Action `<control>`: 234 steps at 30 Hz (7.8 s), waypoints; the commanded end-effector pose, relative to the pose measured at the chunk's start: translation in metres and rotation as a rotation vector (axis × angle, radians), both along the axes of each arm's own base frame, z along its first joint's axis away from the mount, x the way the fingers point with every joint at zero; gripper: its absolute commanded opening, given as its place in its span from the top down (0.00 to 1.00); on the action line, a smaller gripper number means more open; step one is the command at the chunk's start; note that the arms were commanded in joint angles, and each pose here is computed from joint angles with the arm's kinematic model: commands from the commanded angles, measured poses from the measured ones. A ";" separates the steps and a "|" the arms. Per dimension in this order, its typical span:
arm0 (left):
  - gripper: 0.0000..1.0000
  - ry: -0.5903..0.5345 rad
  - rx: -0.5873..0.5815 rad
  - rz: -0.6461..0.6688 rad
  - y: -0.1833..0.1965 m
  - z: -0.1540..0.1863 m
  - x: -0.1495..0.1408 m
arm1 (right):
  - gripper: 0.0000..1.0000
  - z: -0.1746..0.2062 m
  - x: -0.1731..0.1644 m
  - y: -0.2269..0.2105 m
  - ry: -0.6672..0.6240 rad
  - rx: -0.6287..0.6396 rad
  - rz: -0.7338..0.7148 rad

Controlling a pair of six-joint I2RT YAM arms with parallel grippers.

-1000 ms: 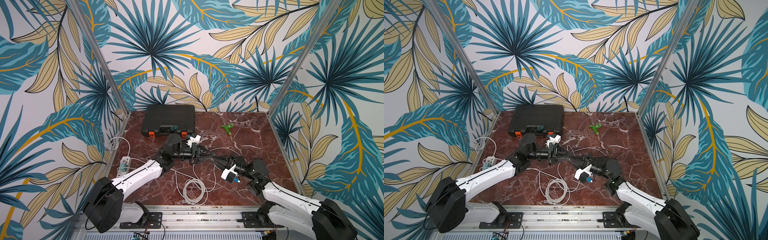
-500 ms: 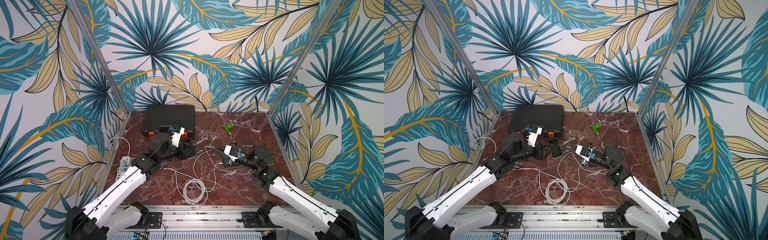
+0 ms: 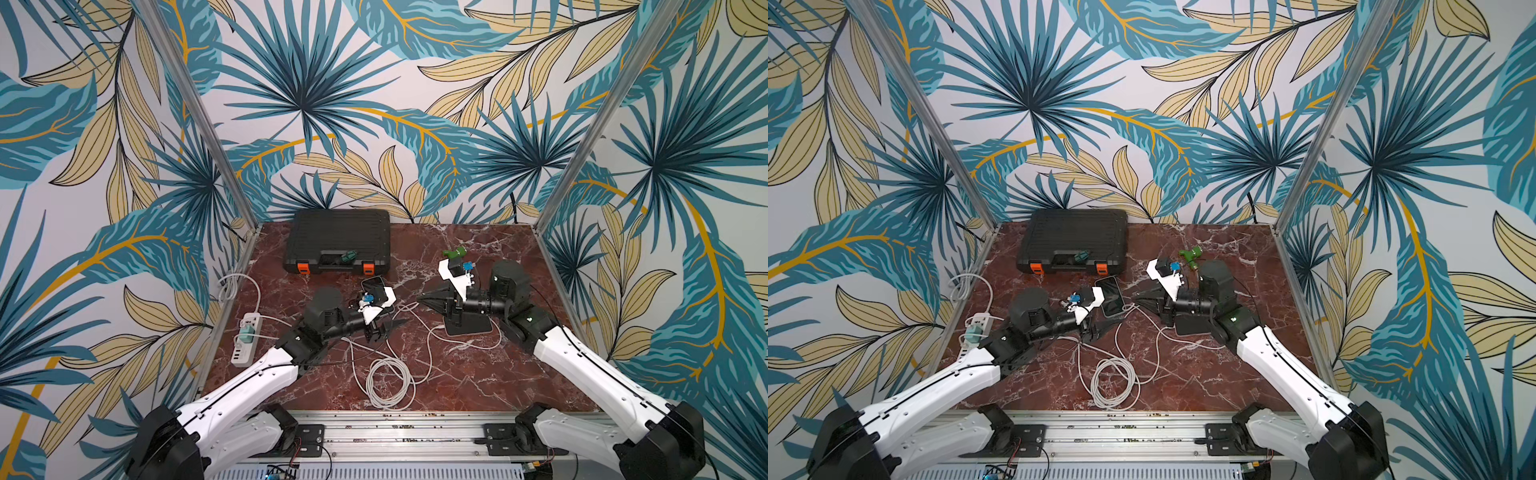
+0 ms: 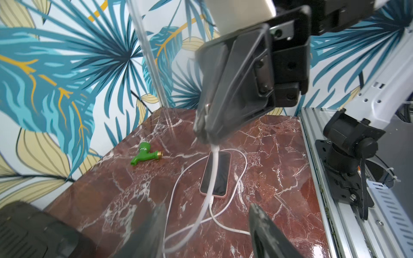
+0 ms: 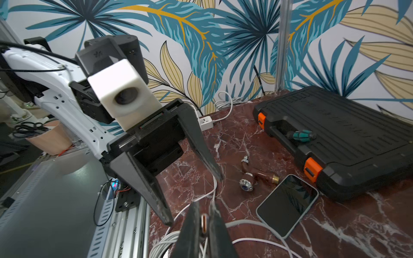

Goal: Plug the charging cable into the phone
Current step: Pick up the charging cable from the center of the board, then pick up the phone at the center of the board.

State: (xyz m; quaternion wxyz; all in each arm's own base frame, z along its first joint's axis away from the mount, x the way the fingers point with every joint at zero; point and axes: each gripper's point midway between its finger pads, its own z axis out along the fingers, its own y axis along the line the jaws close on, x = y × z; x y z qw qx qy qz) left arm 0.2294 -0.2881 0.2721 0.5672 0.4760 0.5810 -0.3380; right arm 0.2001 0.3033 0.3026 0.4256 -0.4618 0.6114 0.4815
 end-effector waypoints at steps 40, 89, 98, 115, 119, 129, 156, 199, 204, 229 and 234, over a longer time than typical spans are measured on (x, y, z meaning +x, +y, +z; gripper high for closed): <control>1.00 0.065 -0.328 -0.076 -0.016 0.028 -0.006 | 0.50 0.028 -0.022 -0.007 -0.081 0.261 0.139; 1.00 0.122 -0.388 -0.139 -0.022 0.032 -0.009 | 0.84 0.034 -0.017 0.015 -0.150 0.360 0.203; 1.00 0.133 -0.381 -0.149 -0.023 0.028 -0.011 | 0.90 0.038 -0.017 0.015 -0.157 0.370 0.204; 0.00 0.337 -0.533 0.307 0.055 0.000 0.042 | 0.99 0.028 0.002 0.007 -0.160 0.325 0.050; 0.00 0.664 -0.425 0.688 0.115 -0.070 0.083 | 0.99 0.019 0.005 -0.001 -0.137 0.312 0.004; 0.00 1.097 -0.039 1.191 0.150 -0.133 0.116 | 0.99 -0.006 0.008 -0.009 -0.070 0.272 -0.055; 0.00 1.233 0.382 1.324 0.061 -0.212 0.164 | 0.99 -0.011 0.009 -0.012 -0.054 0.250 -0.085; 0.00 1.323 0.481 1.432 0.065 -0.268 0.182 | 0.98 -0.010 0.008 -0.014 -0.068 0.225 -0.095; 0.01 1.313 0.513 1.449 0.071 -0.272 0.179 | 0.98 -0.012 0.008 -0.015 -0.062 0.218 -0.096; 0.43 1.311 0.597 1.412 0.065 -0.293 0.168 | 0.98 -0.013 0.007 -0.016 -0.060 0.220 -0.104; 0.76 1.251 0.593 1.360 0.062 -0.277 0.176 | 0.98 -0.014 0.006 -0.017 -0.057 0.220 -0.106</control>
